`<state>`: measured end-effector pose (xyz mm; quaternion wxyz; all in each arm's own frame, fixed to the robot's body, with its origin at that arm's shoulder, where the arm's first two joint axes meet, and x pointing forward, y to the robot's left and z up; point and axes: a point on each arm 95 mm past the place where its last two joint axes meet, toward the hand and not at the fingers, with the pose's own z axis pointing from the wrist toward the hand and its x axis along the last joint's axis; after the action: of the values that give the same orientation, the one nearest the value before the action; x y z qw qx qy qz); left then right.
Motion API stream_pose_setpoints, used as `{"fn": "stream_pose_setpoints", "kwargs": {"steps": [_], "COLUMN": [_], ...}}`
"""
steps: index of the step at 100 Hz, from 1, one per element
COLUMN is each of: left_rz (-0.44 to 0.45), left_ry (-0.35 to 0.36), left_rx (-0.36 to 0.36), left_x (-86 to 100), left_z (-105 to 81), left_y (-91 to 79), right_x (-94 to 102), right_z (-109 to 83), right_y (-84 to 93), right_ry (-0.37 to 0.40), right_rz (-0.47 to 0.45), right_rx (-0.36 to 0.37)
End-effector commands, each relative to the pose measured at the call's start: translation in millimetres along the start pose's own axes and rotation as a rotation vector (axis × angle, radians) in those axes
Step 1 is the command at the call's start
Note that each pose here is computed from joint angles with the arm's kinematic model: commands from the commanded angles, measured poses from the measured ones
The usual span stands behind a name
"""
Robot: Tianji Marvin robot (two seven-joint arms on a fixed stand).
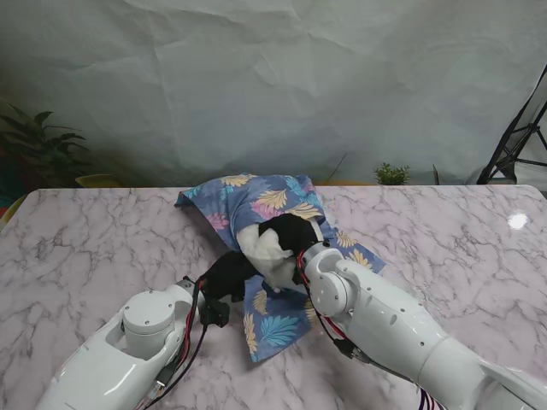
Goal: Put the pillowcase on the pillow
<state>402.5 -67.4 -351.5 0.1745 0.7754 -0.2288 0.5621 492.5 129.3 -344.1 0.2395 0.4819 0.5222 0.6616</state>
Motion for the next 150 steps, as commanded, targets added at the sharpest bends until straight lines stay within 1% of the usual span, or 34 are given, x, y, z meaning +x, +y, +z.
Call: {"fn": "stream_pose_setpoints", "kwargs": {"steps": [1, 9, 16, 31, 41, 48, 52, 60, 72, 81, 86, 93, 99, 107, 113, 121, 129, 142, 150], "left_rz": [-0.018, -0.018, -0.018, -0.003, 0.012, 0.020, 0.020, 0.015, 0.043, 0.074, 0.089, 0.087, 0.098, 0.108, 0.101, 0.095, 0.090, 0.087, 0.087], "left_ry": [0.092, 0.109, 0.128, 0.163, 0.179, 0.178, 0.174, 0.158, 0.120, 0.079, 0.052, 0.018, -0.009, -0.043, -0.064, -0.083, -0.094, -0.107, -0.111], "left_rx": [-0.124, -0.149, -0.165, -0.208, -0.197, -0.166, -0.144, -0.105, -0.065, -0.051, -0.053, -0.053, -0.052, -0.049, -0.043, -0.039, -0.034, -0.036, -0.040], "left_x": [25.8, 27.4, 30.8, 38.5, 42.9, 44.8, 45.5, 45.7, 43.0, 38.3, 34.3, 28.3, 23.0, 16.6, 12.5, 8.3, 5.4, 2.1, 0.8], "left_z": [2.7, 1.3, 0.4, -2.8, -3.2, -1.0, 0.5, 3.2, 6.2, 7.1, 6.8, 5.3, 4.0, 3.0, 2.7, 2.5, 2.7, 3.3, 3.7], "left_y": [35.6, 41.7, 46.2, 53.3, 54.0, 50.3, 47.2, 40.4, 29.1, 20.4, 15.1, 8.5, 2.7, -5.0, -9.6, -14.7, -17.8, -20.1, -20.5], "right_x": [22.9, 25.8, 27.4, 28.3, 28.5, 26.4, 24.5, 21.0, 18.9, 15.6, 14.8, 13.1, 11.3, 10.7, 7.2, 0.4, -4.3, -13.2, -18.3], "right_z": [7.5, 11.1, 12.7, 13.7, 9.6, 4.6, 1.3, -4.2, -8.7, -10.3, -10.9, -12.0, -13.1, -14.9, -17.5, -23.8, -32.6, -56.1, -69.7], "right_y": [-6.4, -2.8, 3.6, 27.5, 41.4, 44.6, 42.9, 34.3, 14.8, 0.7, -6.9, -16.2, -20.2, -23.8, -22.0, -11.8, 0.5, 26.3, 38.7], "right_ry": [0.021, -0.006, -0.029, -0.088, -0.113, -0.111, -0.105, -0.091, -0.077, -0.058, -0.046, -0.003, 0.038, 0.064, 0.097, 0.151, 0.184, 0.200, 0.192], "right_rz": [0.019, 0.035, 0.034, 0.036, 0.056, 0.053, 0.053, 0.042, 0.017, -0.036, -0.018, -0.002, -0.012, 0.029, 0.023, -0.073, -0.121, -0.193, -0.208], "right_rx": [-0.001, -0.045, -0.086, -0.189, -0.238, -0.241, -0.230, -0.203, -0.173, -0.137, -0.108, -0.050, -0.006, 0.031, 0.063, 0.097, 0.116, 0.212, 0.231]}}
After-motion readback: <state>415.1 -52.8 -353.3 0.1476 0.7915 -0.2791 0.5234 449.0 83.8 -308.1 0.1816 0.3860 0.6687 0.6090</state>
